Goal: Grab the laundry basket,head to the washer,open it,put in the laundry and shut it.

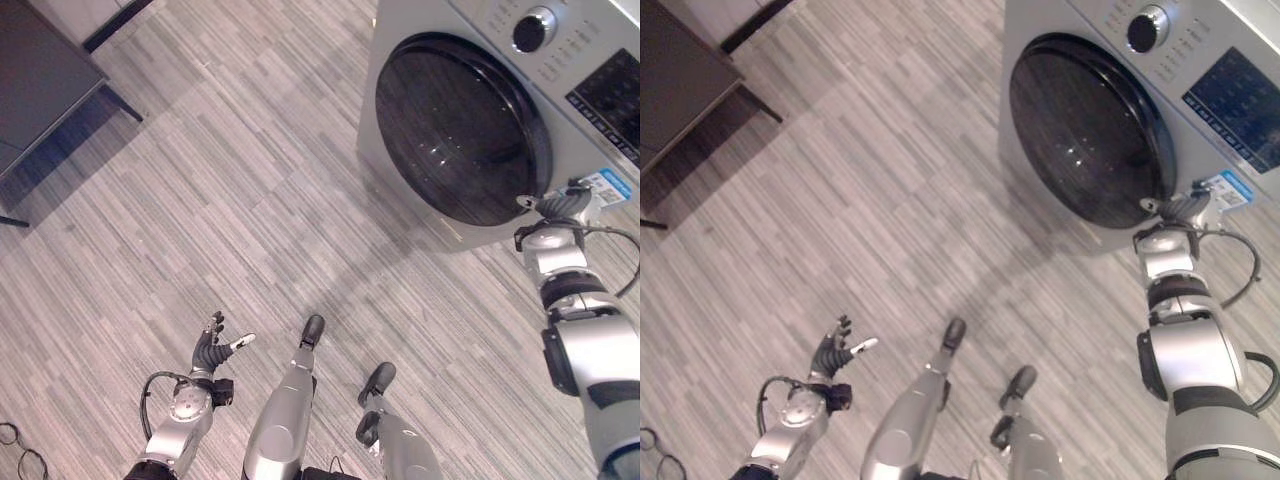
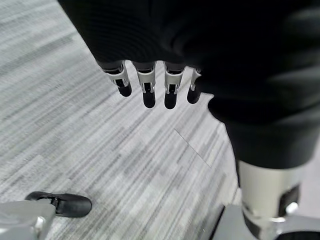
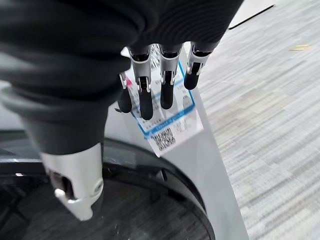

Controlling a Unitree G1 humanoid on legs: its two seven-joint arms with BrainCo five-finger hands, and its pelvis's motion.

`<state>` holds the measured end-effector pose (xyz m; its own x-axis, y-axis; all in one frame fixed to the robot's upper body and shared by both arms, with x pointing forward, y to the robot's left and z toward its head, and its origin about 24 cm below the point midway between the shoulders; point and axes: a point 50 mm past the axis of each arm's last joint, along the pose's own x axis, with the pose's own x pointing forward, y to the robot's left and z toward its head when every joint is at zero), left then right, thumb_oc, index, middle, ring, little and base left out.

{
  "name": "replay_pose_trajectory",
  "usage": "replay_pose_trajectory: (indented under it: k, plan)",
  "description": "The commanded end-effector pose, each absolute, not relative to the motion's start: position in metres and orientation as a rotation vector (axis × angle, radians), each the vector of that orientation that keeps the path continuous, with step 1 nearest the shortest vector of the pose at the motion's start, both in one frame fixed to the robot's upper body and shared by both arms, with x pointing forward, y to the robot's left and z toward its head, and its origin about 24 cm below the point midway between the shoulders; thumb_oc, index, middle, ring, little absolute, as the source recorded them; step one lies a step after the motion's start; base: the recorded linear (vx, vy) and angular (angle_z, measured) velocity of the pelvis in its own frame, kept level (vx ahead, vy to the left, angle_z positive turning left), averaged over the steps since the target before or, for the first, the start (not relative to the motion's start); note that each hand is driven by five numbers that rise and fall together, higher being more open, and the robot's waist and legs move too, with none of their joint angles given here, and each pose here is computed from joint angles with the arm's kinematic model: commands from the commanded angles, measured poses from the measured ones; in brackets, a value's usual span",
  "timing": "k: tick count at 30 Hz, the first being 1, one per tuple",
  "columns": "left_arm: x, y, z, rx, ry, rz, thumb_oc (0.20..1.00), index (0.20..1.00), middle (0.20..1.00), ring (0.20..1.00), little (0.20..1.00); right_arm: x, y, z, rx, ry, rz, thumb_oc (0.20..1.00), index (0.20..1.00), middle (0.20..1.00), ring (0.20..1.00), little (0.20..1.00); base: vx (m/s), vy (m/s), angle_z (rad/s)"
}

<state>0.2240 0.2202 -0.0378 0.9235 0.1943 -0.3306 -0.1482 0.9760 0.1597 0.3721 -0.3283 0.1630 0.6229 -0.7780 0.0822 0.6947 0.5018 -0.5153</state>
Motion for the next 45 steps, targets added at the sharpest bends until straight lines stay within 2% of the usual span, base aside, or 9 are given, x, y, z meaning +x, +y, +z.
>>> replay_pose_trajectory:
  k: [1, 12, 18, 19, 23, 32, 37, 42, 45]
  plan:
    - [0.219, 0.228, -0.031, 0.112, 0.315, 0.224, 1.000, 1.000, 1.000, 1.000, 1.000, 0.376, -0.332, 0.212, -0.589, -0.001, -0.955, 1.000, 1.000, 1.000, 1.000, 1.000, 0.00, 0.000, 0.00]
    - [0.230, 0.219, -0.018, 0.100, 0.245, 0.191, 1.000, 1.000, 1.000, 1.000, 1.000, 0.385, -0.319, 0.209, -0.643, 0.059, -0.882, 1.000, 1.000, 1.000, 1.000, 1.000, -0.02, -0.013, 0.10]
    - [0.238, 0.217, -0.016, 0.098, 0.231, 0.187, 1.000, 1.000, 1.000, 1.000, 1.000, 0.412, -0.244, 0.178, -0.707, 0.071, -0.551, 1.000, 1.000, 1.000, 1.000, 1.000, -0.02, -0.002, 0.00]
    - [0.240, 0.216, -0.016, 0.098, 0.229, 0.187, 1.000, 1.000, 1.000, 1.000, 1.000, 0.417, -0.205, 0.160, -0.659, 0.070, -0.407, 1.000, 1.000, 1.000, 1.000, 1.000, -0.02, -0.021, -0.14]
    - [0.237, 0.222, -0.021, 0.136, 0.255, 0.191, 1.000, 1.000, 1.000, 1.000, 1.000, 0.408, -0.124, 0.111, -0.423, 0.133, -0.151, 1.000, 1.000, 1.000, 1.000, 1.000, 0.00, -0.048, -0.08]
    - [0.232, 0.225, -0.030, 0.239, 0.304, 0.173, 1.000, 1.000, 1.000, 1.000, 1.000, 0.370, -0.069, 0.040, -0.237, 0.314, -0.016, 1.000, 1.000, 1.000, 1.000, 1.000, 0.02, -0.028, 0.20]
    - [0.240, 0.216, -0.015, 0.354, 0.228, 0.052, 1.000, 1.000, 1.000, 1.000, 1.000, 0.350, -0.077, 0.005, -0.257, 0.412, -0.006, 1.000, 1.000, 1.000, 1.000, 1.000, 0.03, -0.023, 0.08]
    - [0.285, 0.203, 0.044, 0.700, -0.025, -0.194, 1.000, 1.000, 1.000, 1.000, 1.000, 0.296, -0.109, -0.059, -0.348, 0.562, 0.031, 1.000, 1.000, 1.000, 1.000, 1.000, 0.02, -0.053, 0.20]
    - [0.290, 0.204, 0.053, 0.773, -0.048, -0.246, 1.000, 1.000, 1.000, 1.000, 1.000, 0.286, -0.112, -0.068, -0.349, 0.577, 0.050, 1.000, 1.000, 1.000, 1.000, 1.000, 0.03, -0.199, -0.07]
